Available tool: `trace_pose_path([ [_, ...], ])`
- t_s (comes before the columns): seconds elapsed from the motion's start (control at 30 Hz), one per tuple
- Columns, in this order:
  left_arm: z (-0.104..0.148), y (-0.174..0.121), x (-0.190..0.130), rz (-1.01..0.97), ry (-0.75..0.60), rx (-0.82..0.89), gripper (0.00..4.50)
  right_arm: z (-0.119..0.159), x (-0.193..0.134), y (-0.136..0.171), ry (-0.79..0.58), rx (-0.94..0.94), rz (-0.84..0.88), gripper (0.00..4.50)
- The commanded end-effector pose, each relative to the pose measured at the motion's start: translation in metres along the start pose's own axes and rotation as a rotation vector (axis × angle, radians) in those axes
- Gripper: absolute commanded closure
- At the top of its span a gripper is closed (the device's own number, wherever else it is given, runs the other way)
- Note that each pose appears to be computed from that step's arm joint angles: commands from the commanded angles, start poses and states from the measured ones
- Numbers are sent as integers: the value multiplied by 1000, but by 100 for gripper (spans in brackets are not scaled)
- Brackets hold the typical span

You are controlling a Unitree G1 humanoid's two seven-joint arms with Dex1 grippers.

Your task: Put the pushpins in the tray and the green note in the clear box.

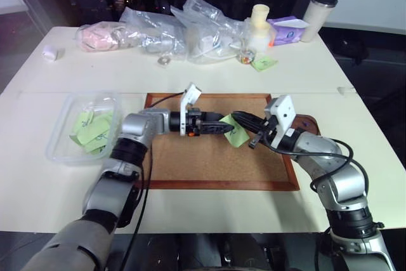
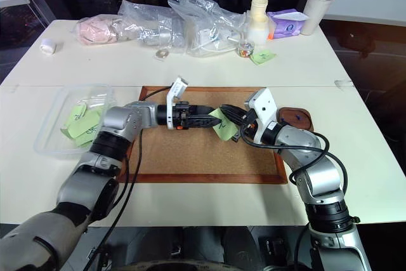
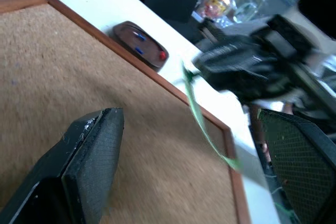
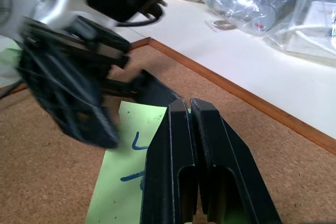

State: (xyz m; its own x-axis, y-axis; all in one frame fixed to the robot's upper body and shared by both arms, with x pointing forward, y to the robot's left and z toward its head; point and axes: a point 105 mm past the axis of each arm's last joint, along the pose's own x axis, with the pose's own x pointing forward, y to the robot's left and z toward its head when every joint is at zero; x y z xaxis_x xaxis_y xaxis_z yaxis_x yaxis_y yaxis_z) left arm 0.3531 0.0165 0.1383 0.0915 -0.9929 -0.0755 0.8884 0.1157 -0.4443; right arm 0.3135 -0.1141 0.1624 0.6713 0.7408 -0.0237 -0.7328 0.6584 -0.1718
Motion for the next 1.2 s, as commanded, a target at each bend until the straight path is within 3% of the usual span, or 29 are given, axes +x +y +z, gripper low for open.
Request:
trace_pose_path([
  [0.03, 13, 0, 5, -2, -27, 27, 87, 13, 0, 0, -43, -21, -6, 450],
  [0.27, 14, 0, 9, -19, -30, 16, 445, 13, -1, 1, -46, -15, -21, 450],
  [0.7, 10, 10, 15, 75, -53, -234, 448, 14, -2, -10, -87, 17, -116, 450],
  [0.97, 6, 6, 16, 71, -41, -250, 448, 15, -8, -19, -111, 32, -199, 450],
  [1.13, 16, 2, 5, 95, -4, 96, 448, 20, -50, -63, -157, 71, -490, 450],
  [1.2, 28, -2, -1, 124, 14, 283, 448, 5, -74, -83, -81, 68, -625, 450],
])
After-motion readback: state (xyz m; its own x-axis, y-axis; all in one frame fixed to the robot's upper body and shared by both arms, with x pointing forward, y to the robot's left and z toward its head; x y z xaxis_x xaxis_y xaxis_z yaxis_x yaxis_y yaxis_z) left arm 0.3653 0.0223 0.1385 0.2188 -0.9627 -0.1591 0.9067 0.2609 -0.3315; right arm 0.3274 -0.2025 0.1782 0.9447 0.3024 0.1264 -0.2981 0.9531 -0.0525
